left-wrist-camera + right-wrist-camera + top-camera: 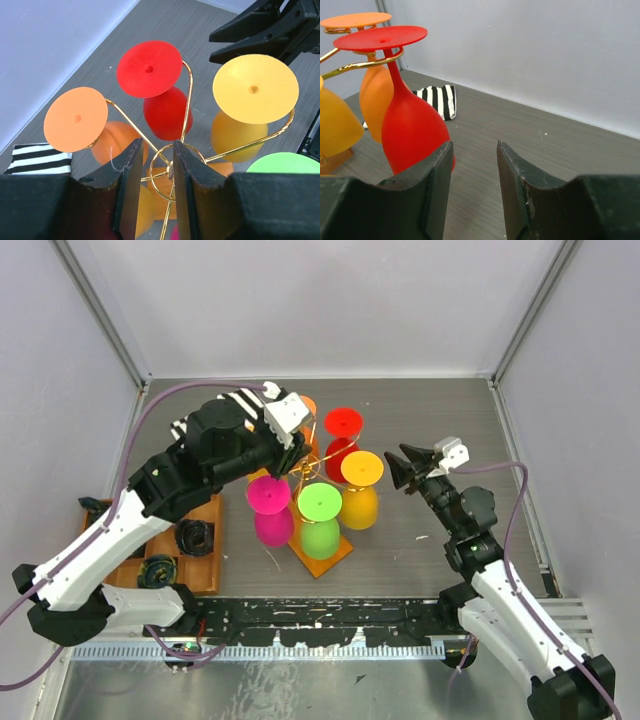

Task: Place the wine glass upside down on the wine glass rack
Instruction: Turn the wine glass upside down at the wine rack, then reset both arms

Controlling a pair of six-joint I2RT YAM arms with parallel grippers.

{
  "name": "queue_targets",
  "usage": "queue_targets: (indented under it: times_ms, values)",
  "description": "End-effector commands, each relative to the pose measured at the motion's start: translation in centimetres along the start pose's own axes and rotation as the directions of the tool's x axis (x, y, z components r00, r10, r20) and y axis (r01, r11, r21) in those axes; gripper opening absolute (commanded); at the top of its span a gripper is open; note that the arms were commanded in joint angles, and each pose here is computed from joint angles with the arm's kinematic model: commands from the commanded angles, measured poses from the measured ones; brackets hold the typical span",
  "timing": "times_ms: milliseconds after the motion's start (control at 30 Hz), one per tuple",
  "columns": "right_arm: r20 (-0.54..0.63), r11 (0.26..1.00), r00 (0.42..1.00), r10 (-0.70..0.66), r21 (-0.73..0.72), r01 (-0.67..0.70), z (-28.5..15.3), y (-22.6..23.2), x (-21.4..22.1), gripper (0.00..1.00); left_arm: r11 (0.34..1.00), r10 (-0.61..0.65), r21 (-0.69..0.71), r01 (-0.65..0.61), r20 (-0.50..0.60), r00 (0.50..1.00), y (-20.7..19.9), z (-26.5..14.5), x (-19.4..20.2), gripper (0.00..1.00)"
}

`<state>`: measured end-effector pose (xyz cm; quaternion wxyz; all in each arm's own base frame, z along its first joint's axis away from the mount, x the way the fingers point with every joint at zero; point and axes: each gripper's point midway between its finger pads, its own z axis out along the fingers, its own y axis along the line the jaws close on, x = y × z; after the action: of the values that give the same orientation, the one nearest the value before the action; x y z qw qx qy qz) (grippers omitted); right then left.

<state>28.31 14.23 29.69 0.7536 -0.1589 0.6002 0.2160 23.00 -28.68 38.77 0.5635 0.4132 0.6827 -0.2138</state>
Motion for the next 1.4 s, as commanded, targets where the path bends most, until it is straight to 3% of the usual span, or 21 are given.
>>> queue_targets:
  times_ms: [0,67,133,333,400,467,567,833,1033,1133,1367]
  values:
    - [-0.029,0.999,1.0,-0.003,0.046,0.005,-1.1,-0.6,-0.2,0.46,0.999,-0.013,-0.039,0.017,0.086,0.996,1.0,-1.3,-2.8,0.39]
    - [-0.052,0.998,0.999,0.006,0.064,-0.002,-1.5,-0.8,-0.7,0.47,0.997,-0.015,-0.074,0.024,0.114,0.993,1.7,-2.1,-3.5,0.44]
    - [-0.064,0.998,0.998,0.008,0.065,-0.004,-1.9,-0.6,-1.5,0.63,0.991,-0.023,-0.126,0.042,0.145,0.989,2.6,-3.3,-4.2,0.5]
    - [-0.084,0.987,0.992,0.095,0.135,-0.083,-3.7,-1.0,-3.7,0.77,0.927,-0.065,-0.343,0.152,0.253,0.965,6.5,-9.1,-4.4,0.67]
    - [-0.123,0.978,0.983,0.136,0.176,-0.114,-4.4,-1.2,-3.8,0.83,0.887,-0.088,-0.416,0.2,0.273,0.958,7.7,-11.4,-3.4,0.75]
    - [-0.164,0.965,0.971,0.176,0.223,-0.138,-5.2,-1.6,-3.7,0.97,0.847,-0.119,-0.477,0.234,0.259,0.958,8.5,-13.8,-1.4,0.85]
    - [-0.209,0.936,0.951,0.229,0.317,-0.156,-6.7,-2.5,-3.4,1.0,0.791,-0.18,-0.544,0.281,0.232,0.956,9.0,-16.5,2.5,1.0]
    - [-0.21,0.879,0.95,0.232,0.464,-0.112,-9.6,-4.8,-2.9,1.0,0.616,-0.327,-0.647,0.45,0.309,0.893,9.3,-21.1,12.0,0.98]
    - [-0.189,0.843,0.956,0.225,0.529,-0.094,-11.3,-6.0,-1.6,1.0,0.529,-0.361,-0.719,0.452,0.291,0.886,9.4,-21.8,17.1,0.98]
    - [-0.173,0.833,0.957,0.233,0.543,-0.104,-11.7,-6.1,-1.3,1.0,0.512,-0.377,-0.739,0.438,0.265,0.888,9.2,-21.8,18.6,0.98]
    - [-0.189,0.815,0.951,0.245,0.571,-0.097,-11.6,-6.6,-0.5,1.0,0.544,-0.356,-0.734,0.406,0.237,0.904,9.2,-21.4,17.8,0.98]
